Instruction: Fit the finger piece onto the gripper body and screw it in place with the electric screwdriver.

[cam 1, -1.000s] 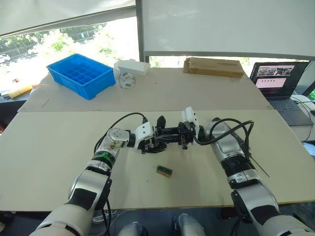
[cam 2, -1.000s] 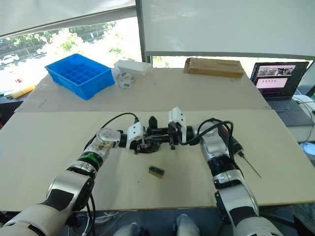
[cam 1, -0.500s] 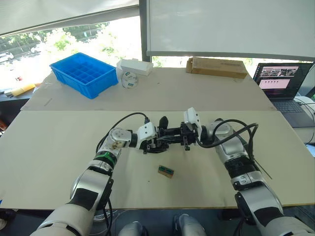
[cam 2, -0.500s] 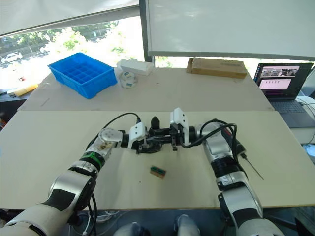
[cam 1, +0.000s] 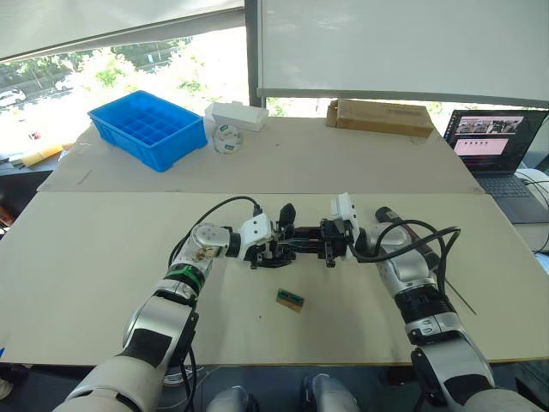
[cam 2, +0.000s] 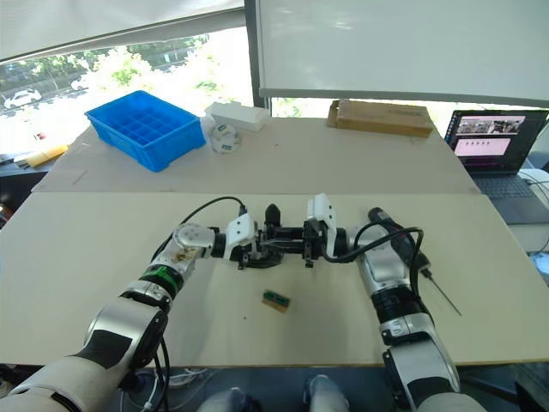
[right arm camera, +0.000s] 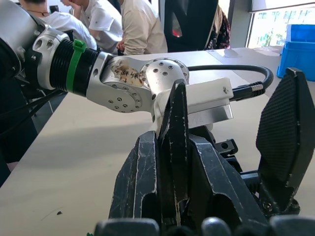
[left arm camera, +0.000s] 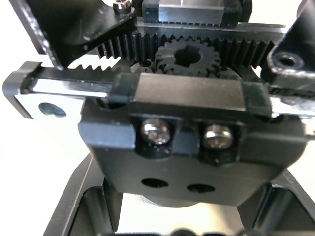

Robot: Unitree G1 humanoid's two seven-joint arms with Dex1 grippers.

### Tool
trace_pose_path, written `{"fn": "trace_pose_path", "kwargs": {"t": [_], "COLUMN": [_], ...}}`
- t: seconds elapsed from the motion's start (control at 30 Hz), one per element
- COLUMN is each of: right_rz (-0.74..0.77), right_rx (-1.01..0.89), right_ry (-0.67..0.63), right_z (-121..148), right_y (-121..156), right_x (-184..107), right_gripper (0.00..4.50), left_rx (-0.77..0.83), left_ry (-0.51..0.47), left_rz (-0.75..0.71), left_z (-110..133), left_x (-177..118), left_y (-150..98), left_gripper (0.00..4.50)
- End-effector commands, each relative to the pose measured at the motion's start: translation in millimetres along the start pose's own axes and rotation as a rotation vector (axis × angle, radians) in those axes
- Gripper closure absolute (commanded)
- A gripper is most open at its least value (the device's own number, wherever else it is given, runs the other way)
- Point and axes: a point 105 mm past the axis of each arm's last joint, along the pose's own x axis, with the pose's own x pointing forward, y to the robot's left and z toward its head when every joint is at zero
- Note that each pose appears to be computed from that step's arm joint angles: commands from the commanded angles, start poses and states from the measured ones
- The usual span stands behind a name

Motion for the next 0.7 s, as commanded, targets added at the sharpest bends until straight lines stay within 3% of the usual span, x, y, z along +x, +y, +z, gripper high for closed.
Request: {"fn": "trace_pose_path", "kwargs": {"t": [0.03,0.37,0.53,0.7], "right_rz": [0.03,0.082,0.061,0.033], "right_rx": [0.101,-0.019,-0.029,-0.026], "right_ry": [0.118,0.119,0.017,0.01], "right_z": [-32,16,43,38], "right_y": [9,0,-2,-2], "right_x": [-1,14,12,10], "right_gripper": [4.14,4.14,4.14,4.14], "left_rx": [0.063,0.063,0.059,0.058], "left_ry": [-0.031,-0.039,-0.041,-0.04], "left_rz": [0.029,0.027,0.028,0.03], "left_z": [16,17,17,17], "left_x": [-7,-4,-3,-3], "left_y": [11,10,10,10], "left_gripper": [2.13,2.13,2.13,2.13]}}
